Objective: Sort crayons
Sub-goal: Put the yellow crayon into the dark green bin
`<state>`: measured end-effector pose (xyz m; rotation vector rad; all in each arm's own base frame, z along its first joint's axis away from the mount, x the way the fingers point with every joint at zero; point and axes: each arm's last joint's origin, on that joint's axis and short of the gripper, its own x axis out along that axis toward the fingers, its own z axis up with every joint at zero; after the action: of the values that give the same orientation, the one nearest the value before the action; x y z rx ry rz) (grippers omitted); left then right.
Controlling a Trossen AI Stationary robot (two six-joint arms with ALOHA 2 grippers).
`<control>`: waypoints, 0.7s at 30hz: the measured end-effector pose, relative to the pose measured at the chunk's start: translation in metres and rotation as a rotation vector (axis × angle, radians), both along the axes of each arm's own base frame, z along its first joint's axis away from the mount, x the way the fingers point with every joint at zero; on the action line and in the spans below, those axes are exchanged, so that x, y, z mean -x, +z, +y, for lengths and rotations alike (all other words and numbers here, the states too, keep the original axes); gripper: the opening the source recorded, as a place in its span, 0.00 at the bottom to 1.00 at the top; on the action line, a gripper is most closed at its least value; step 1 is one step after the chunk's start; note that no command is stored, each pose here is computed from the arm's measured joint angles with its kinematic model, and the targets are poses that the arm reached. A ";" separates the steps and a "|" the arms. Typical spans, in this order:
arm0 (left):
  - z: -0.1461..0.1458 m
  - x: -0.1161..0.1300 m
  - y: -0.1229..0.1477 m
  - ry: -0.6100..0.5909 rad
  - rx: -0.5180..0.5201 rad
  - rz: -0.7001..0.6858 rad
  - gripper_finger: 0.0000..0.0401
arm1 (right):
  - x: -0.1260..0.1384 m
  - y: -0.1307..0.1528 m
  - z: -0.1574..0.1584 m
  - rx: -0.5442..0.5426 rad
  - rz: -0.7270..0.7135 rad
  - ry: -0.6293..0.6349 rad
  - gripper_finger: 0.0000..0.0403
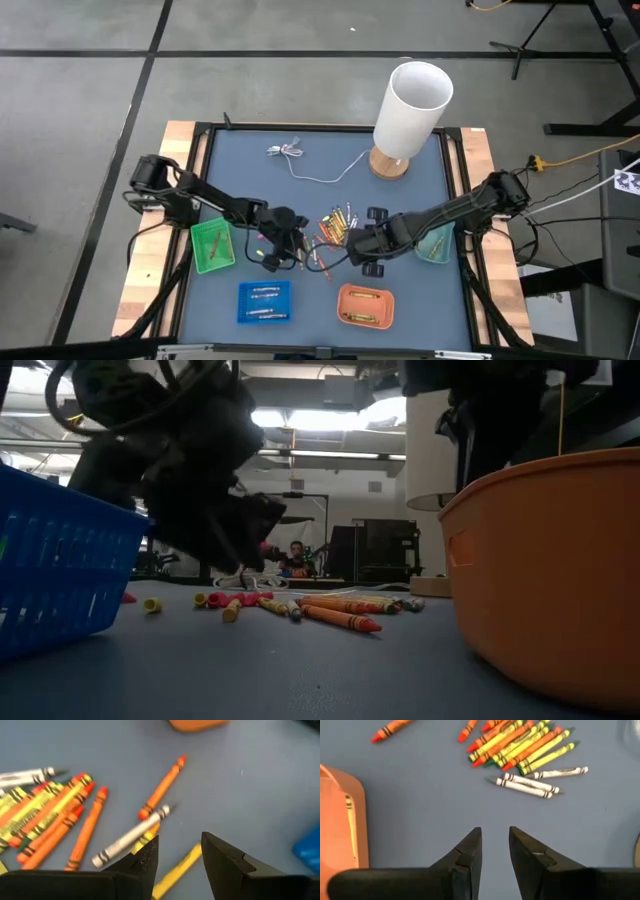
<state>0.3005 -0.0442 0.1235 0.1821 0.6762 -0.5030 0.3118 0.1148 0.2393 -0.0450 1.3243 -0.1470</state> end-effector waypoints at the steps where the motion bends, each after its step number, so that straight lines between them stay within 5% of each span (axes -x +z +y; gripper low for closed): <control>1: 0.000 0.000 -0.003 -0.008 -0.013 0.011 0.33 | 0.000 -0.002 0.000 -0.003 -0.002 0.000 0.24; 21: 0.001 0.001 -0.028 -0.018 -0.069 0.105 0.33 | -0.014 -0.009 0.006 -0.067 -0.170 0.006 0.24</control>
<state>0.2992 -0.0434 0.0959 0.2282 0.7958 -0.5091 0.3256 0.1208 0.2306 0.0201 1.1582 -0.0992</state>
